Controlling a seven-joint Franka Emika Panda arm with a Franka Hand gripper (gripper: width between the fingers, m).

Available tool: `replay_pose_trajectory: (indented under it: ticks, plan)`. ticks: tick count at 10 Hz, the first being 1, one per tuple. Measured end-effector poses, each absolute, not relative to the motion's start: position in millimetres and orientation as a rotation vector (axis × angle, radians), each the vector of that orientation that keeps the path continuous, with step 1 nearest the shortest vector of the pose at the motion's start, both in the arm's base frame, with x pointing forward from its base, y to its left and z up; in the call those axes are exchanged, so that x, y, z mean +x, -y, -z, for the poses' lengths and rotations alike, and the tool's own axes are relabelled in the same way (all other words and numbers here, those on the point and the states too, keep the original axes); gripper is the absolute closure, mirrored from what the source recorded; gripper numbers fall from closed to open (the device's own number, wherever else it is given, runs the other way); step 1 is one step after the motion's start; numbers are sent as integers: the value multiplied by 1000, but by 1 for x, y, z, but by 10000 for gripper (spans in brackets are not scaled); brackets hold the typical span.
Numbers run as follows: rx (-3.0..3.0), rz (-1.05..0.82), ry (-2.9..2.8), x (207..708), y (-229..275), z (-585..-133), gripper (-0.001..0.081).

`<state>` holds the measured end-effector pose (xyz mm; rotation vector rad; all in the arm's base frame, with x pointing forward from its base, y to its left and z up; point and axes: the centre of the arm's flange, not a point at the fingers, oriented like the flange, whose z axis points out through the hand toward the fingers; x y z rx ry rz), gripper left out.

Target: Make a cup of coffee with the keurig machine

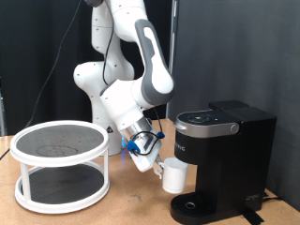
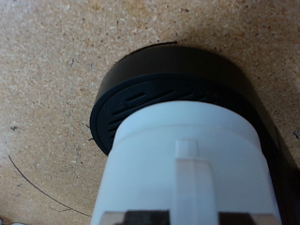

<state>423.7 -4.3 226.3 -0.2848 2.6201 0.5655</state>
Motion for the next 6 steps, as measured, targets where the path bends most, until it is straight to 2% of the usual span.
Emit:
replay_pose_trajectory:
  ticks: [6]
  plan:
    - [-279,-556,-2619,436,-20,-220,802]
